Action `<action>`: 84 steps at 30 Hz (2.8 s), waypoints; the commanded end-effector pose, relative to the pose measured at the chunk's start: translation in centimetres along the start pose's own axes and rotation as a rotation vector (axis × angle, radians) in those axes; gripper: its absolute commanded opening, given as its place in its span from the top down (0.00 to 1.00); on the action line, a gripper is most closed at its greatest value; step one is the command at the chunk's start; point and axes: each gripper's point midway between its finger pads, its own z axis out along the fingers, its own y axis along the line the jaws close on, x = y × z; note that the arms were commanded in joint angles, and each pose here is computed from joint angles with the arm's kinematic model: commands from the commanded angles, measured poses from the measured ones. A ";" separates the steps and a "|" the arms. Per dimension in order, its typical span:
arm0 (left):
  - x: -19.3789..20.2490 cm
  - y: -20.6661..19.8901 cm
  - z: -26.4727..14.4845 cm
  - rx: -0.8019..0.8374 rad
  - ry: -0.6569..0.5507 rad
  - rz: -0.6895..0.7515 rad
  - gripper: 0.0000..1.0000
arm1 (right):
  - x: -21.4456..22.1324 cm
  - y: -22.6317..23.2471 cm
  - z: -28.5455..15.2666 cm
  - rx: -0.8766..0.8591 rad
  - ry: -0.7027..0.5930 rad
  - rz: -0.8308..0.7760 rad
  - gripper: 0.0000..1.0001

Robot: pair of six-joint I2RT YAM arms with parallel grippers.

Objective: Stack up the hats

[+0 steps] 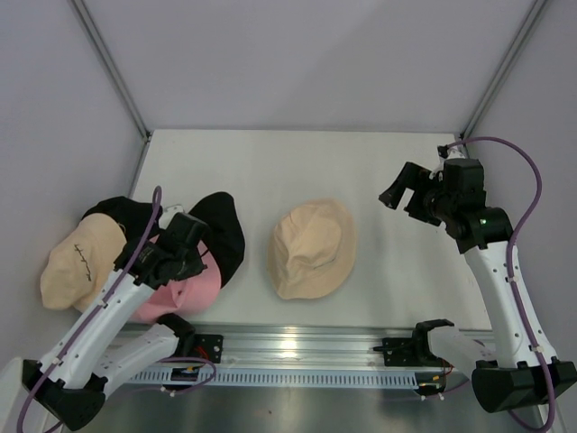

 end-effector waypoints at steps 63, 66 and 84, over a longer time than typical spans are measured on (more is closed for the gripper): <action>1.6 -32.1 -16.9 0.759 -0.039 0.868 0.99 | 2.3 9.8 -3.4 -0.644 0.028 0.395 0.00; 1.6 -32.0 -16.8 0.759 -0.041 0.860 0.99 | 2.2 11.4 -3.9 -0.729 -0.033 0.379 0.01; 1.8 -31.4 -16.7 0.765 -0.040 0.833 0.96 | 3.0 11.1 -2.8 -0.726 -0.082 0.277 1.00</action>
